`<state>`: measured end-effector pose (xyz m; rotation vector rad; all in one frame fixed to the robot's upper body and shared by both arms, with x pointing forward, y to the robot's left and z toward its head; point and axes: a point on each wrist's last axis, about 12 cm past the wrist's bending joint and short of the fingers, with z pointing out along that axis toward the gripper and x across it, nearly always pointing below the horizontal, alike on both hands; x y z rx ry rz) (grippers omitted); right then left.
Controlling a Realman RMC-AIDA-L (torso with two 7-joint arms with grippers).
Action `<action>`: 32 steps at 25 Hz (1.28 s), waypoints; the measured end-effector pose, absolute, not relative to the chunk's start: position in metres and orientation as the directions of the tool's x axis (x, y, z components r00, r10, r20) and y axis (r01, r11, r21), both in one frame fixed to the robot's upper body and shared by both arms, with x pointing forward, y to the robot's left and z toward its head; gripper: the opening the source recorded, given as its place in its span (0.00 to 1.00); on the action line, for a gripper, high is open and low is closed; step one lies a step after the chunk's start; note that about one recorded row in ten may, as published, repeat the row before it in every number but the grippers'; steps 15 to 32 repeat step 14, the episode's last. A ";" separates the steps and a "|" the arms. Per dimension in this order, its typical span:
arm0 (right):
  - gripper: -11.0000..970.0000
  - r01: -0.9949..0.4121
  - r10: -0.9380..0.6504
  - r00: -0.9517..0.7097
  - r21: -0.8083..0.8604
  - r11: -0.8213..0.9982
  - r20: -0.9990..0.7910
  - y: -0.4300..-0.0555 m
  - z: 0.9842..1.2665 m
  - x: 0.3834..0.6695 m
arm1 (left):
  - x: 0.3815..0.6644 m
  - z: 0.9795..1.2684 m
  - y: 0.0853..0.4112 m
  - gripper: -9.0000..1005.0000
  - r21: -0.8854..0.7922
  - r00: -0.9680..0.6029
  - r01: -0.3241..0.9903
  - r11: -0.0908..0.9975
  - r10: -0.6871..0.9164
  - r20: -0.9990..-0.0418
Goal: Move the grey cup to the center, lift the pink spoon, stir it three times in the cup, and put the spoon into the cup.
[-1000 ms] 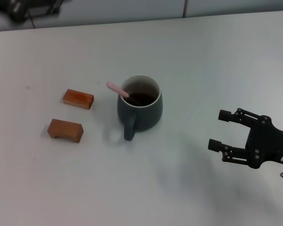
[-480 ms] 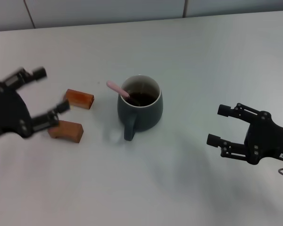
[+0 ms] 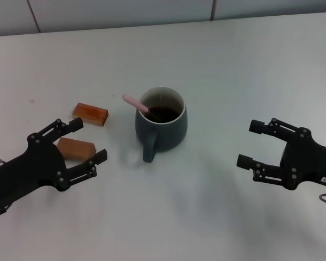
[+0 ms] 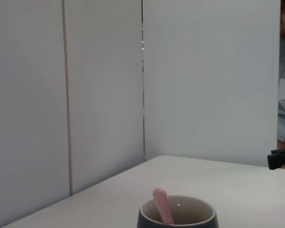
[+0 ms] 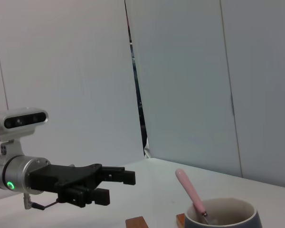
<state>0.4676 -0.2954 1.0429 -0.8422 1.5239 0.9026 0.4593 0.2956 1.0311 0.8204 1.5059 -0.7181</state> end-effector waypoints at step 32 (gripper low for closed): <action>0.87 -0.884 -0.038 -0.130 0.098 0.457 -0.991 -0.297 1.041 0.465 | 0.451 1.030 0.298 0.84 -0.002 -0.045 0.828 0.560 0.063 -0.997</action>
